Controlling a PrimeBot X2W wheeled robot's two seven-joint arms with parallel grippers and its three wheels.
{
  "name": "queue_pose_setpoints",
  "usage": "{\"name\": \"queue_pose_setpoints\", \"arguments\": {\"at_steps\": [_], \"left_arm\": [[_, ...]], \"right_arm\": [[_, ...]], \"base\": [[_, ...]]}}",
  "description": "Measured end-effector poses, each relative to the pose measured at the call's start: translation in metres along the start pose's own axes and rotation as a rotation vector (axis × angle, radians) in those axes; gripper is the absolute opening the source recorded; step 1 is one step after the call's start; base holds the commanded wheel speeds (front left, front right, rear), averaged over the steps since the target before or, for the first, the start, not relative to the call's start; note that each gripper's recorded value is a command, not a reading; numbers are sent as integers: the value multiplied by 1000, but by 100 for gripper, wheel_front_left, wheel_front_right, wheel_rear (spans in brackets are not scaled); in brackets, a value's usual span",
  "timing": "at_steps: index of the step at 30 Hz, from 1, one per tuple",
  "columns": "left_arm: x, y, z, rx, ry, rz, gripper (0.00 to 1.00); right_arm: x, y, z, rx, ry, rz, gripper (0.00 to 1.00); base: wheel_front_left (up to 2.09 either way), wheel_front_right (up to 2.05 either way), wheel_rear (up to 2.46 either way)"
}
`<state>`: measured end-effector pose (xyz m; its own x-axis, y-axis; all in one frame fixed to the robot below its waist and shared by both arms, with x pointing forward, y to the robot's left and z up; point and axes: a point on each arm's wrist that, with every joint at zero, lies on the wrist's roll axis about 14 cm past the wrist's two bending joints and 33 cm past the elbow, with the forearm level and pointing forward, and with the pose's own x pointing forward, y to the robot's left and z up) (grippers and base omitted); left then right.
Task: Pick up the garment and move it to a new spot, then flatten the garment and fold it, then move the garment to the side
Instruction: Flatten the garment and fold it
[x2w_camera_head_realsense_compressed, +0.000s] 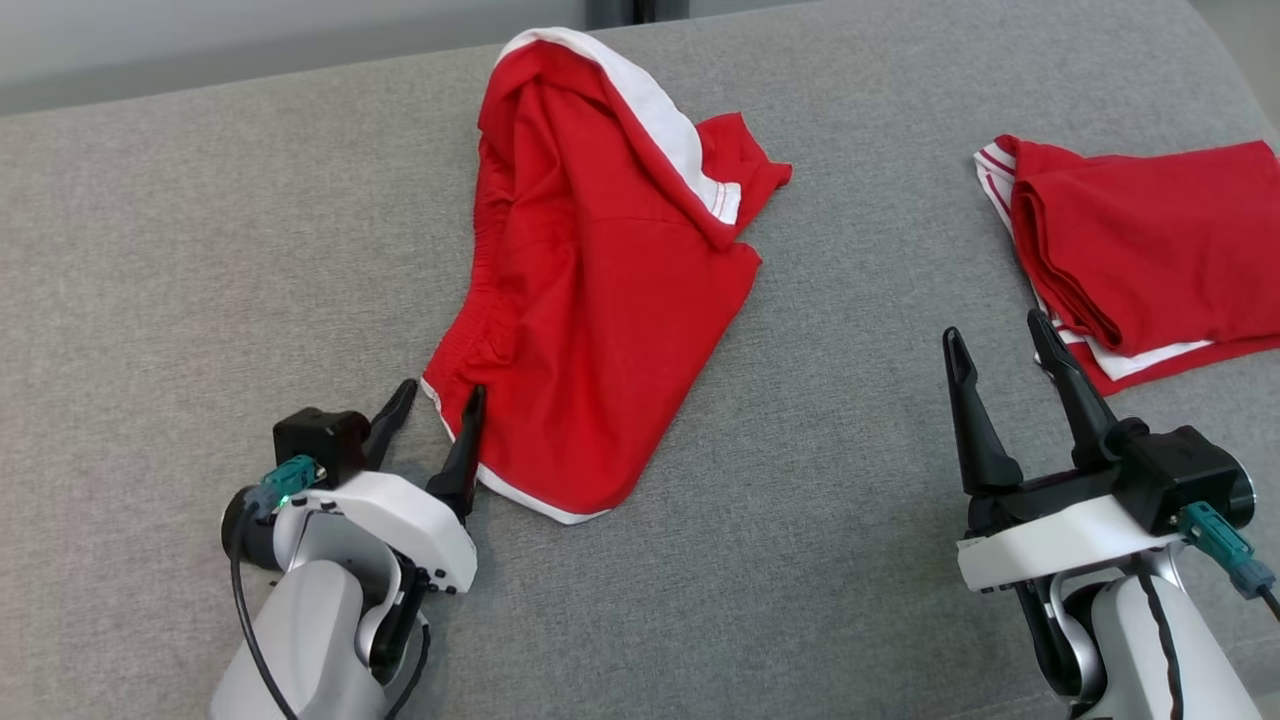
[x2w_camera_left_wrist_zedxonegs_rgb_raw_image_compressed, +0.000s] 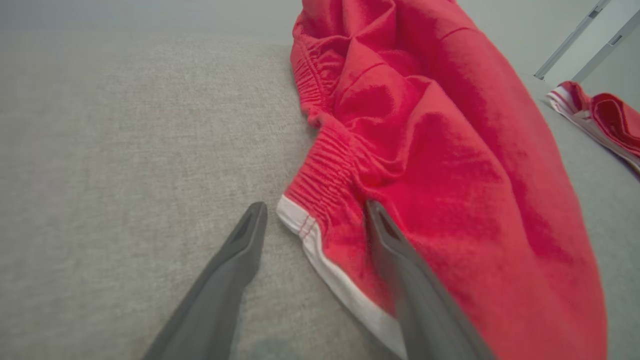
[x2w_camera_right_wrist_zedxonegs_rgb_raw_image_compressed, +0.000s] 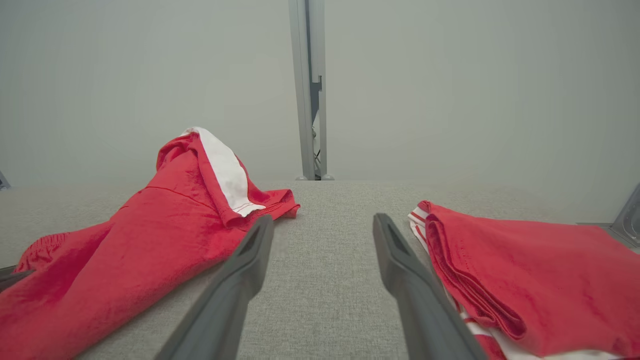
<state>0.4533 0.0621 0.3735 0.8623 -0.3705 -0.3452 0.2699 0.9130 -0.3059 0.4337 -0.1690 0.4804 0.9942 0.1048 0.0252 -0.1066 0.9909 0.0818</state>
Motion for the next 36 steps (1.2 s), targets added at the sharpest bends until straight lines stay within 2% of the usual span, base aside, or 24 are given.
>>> {"name": "queue_pose_setpoints", "arguments": {"at_steps": [2,3,8,13,18,21,26,27,28,32,36], "left_arm": [[5,-4,0,7,7,-14,96],[7,-7,0,7,6,-24,0],[10,-9,16,1,-66,-35,0],[5,10,75,2,-262,21,0],[-18,42,123,-6,-410,142,0],[-36,67,127,-7,-435,237,0],[-57,102,106,-17,-388,371,0],[-59,106,97,-18,-362,388,68],[-61,109,87,-19,-331,398,100],[-68,113,74,-30,-301,414,100],[-82,115,92,-35,-368,419,100]], "right_arm": [[-1,-2,-1,-1,3,-7,100],[-1,-3,-1,-1,5,-10,100],[-1,-3,-1,1,3,-11,100],[1,9,-3,10,8,21,100],[4,24,-2,17,7,64,100],[5,36,-1,22,6,95,100],[9,52,-4,27,16,142,100],[11,56,-5,28,17,154,100],[12,59,-5,31,18,164,100],[12,73,-18,45,59,199,100],[12,85,-31,59,100,231,100]], "base": [[0,0,0],[0,0,0],[0,0,0],[0,0,0],[0,0,0],[0,0,0],[0,0,0],[0,0,0],[0,0,0],[0,0,0],[0,0,0]]}}
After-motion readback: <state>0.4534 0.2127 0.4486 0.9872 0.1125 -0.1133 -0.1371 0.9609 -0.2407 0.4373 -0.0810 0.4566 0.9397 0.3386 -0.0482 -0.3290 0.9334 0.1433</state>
